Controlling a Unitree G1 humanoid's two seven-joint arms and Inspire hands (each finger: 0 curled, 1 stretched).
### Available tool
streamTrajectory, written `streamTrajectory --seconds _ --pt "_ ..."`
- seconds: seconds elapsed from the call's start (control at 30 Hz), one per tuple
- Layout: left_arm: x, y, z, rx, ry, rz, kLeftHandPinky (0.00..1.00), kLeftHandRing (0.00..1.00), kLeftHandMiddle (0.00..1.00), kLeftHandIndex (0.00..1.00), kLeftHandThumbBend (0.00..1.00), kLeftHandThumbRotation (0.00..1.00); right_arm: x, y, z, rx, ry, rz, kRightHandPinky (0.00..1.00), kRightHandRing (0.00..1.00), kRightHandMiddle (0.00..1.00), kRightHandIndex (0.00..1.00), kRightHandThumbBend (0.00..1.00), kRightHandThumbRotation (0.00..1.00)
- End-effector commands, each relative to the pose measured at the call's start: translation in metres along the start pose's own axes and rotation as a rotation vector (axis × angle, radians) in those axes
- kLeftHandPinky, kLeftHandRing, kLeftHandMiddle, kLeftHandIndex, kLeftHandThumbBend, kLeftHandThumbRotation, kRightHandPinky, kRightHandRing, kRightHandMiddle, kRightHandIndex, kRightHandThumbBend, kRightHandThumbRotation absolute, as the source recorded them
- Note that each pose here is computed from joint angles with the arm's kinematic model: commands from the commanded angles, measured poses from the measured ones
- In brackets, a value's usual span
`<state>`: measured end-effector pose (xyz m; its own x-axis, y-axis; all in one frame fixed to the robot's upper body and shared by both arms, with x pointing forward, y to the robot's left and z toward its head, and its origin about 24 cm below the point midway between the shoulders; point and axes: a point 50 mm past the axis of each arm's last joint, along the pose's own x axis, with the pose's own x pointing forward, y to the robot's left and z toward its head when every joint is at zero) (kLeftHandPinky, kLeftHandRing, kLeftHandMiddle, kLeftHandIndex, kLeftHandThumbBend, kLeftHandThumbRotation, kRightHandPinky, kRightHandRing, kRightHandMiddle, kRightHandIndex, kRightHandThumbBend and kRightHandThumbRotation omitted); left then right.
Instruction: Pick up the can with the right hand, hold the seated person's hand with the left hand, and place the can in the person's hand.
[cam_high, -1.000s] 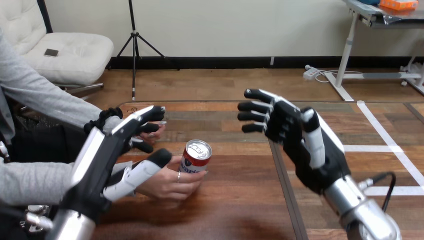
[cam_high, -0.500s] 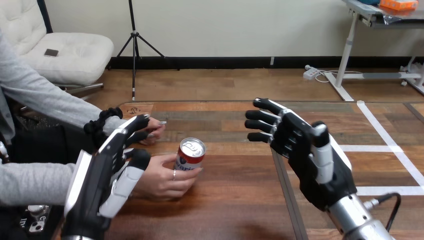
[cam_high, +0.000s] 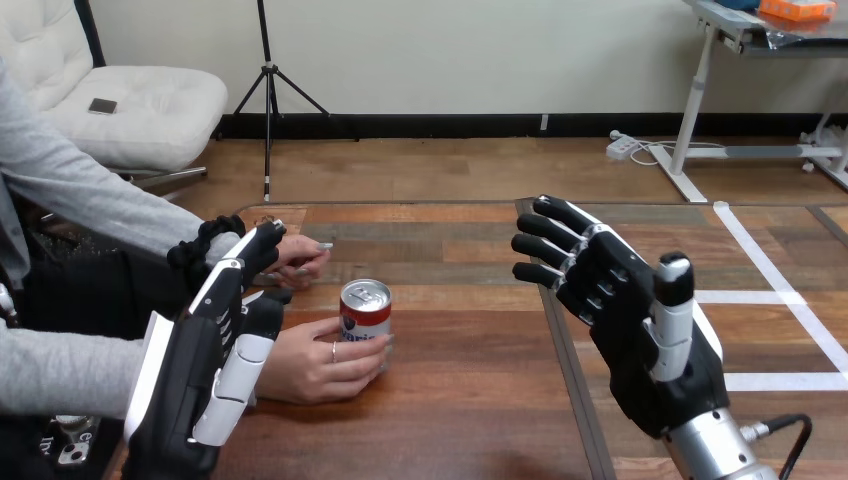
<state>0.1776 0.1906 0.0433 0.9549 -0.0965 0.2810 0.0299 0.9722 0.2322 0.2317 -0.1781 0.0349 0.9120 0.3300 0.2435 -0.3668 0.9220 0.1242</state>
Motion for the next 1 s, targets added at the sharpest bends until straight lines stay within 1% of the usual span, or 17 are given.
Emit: streamTrajectory --seconds 0.0,0.03,0.13,0.17,0.33,0.53,0.67,0.73,0.83,0.97 --pt "0.007 0.002 0.008 -0.020 -0.053 -0.024 0.81 0.93 0.91 0.90 0.69 1.00 0.007 0.005 0.011 0.013 -0.073 -0.006 0.83 0.84 0.84 0.84 1.00 1.00" --pt "0.006 0.002 0.008 -0.022 -0.051 -0.029 0.85 0.94 0.92 0.90 0.70 1.00 0.006 0.005 0.011 0.015 -0.073 -0.008 0.83 0.84 0.84 0.84 1.00 1.00" --pt "0.006 0.002 0.008 -0.030 -0.048 -0.044 0.89 0.95 0.93 0.91 0.71 1.00 0.005 0.006 0.009 0.018 -0.069 -0.014 0.85 0.83 0.84 0.83 1.00 1.00" --pt "0.006 0.002 0.008 -0.038 -0.057 -0.050 0.90 0.96 0.93 0.91 0.71 1.00 0.004 0.007 0.008 0.016 -0.066 -0.020 0.85 0.83 0.84 0.83 1.00 1.00" --pt "0.007 0.001 0.007 -0.064 -0.073 -0.062 0.97 0.98 0.95 0.92 0.66 1.00 0.001 0.009 0.006 0.010 -0.057 -0.039 0.86 0.83 0.83 0.83 1.00 1.00" --pt "0.008 -0.002 0.006 -0.117 -0.094 -0.074 0.99 0.99 0.96 0.93 0.64 1.00 0.000 0.010 0.003 0.018 -0.054 -0.050 0.87 0.83 0.83 0.82 1.00 1.00" --pt "0.009 -0.004 0.005 -0.158 -0.104 -0.085 1.00 1.00 0.98 0.95 0.63 1.00 -0.001 0.011 0.002 0.038 -0.047 -0.052 0.88 0.83 0.84 0.82 1.00 1.00" --pt "0.009 -0.005 0.005 -0.170 -0.100 -0.089 1.00 1.00 0.99 0.96 0.65 1.00 -0.001 0.012 0.001 0.046 -0.043 -0.054 0.89 0.83 0.84 0.82 1.00 1.00" --pt "0.008 -0.007 0.006 -0.174 -0.093 -0.085 1.00 1.00 0.99 0.97 0.68 1.00 -0.001 0.012 0.001 0.050 -0.048 -0.041 0.90 0.84 0.84 0.83 1.00 1.00" --pt "0.007 -0.010 0.007 -0.201 -0.091 -0.083 1.00 1.00 1.00 0.99 0.71 1.00 -0.002 0.013 0.000 0.048 -0.050 -0.043 0.91 0.84 0.84 0.83 1.00 1.00"
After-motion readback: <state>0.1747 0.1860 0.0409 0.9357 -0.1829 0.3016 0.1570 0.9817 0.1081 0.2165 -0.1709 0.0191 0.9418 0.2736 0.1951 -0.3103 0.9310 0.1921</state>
